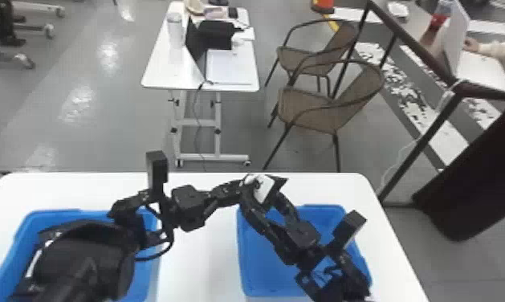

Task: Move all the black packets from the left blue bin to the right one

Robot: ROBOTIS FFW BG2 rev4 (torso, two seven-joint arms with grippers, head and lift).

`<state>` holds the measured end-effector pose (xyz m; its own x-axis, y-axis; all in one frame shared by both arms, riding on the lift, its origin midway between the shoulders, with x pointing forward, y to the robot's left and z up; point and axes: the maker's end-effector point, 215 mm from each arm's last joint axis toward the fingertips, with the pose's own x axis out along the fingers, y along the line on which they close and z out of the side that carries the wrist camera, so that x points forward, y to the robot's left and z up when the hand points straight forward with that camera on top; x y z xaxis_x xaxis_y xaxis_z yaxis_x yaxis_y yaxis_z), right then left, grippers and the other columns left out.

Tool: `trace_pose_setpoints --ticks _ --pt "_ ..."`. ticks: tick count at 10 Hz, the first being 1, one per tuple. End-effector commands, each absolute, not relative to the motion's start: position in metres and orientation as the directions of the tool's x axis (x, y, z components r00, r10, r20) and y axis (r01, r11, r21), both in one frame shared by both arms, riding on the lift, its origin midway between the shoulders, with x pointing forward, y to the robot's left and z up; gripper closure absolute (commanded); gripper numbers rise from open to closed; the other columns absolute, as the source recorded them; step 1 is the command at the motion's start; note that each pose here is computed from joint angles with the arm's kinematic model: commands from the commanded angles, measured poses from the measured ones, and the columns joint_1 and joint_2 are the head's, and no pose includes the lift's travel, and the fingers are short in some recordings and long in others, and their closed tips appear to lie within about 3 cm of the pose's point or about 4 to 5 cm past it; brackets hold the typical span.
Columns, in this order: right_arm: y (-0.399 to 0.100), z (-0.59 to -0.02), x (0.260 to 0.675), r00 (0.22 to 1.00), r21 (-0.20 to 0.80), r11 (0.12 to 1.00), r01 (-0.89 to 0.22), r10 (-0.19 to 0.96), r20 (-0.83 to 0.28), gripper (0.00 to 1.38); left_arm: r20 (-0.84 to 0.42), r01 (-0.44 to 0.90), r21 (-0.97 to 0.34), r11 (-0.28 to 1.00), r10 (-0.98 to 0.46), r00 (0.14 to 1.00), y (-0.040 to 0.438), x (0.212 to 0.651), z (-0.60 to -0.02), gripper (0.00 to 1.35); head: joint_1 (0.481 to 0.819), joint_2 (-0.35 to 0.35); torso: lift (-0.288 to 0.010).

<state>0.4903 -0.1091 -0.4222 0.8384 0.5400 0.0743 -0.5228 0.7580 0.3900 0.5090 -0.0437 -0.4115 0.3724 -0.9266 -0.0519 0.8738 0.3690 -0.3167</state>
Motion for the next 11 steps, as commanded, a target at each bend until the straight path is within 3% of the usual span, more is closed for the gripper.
trace_pose_setpoints --ticks 1,5,7,9,11 --pt "-0.124 -0.422 0.501 0.862 0.397 0.778 -0.487 0.500 0.079 0.98 -0.050 0.871 -0.327 0.366 -0.928 0.370 -0.044 0.507 -0.413 1.15 0.695 -0.167 0.000" --pt "-0.146 -0.418 0.505 0.891 0.413 0.797 -0.441 0.445 0.093 1.02 -0.057 0.862 -0.354 0.364 -0.928 0.368 -0.041 0.501 -0.421 1.15 0.695 -0.198 0.000" --pt "-0.149 -0.419 0.504 0.899 0.403 0.810 -0.427 0.430 0.088 1.17 -0.050 0.863 -0.342 0.371 -0.924 0.378 -0.038 0.505 -0.418 1.15 0.695 -0.203 0.000" --pt "-0.169 -0.439 0.502 0.918 0.427 0.823 -0.375 0.393 0.049 1.16 -0.055 0.816 -0.312 0.487 -0.867 0.496 0.001 0.520 -0.418 0.53 0.695 -0.202 0.000" --pt "-0.207 -0.471 0.493 0.943 0.441 0.849 -0.292 0.332 -0.016 1.15 -0.069 0.714 -0.277 0.643 -0.755 0.653 0.082 0.527 -0.414 0.39 0.695 -0.169 0.000"
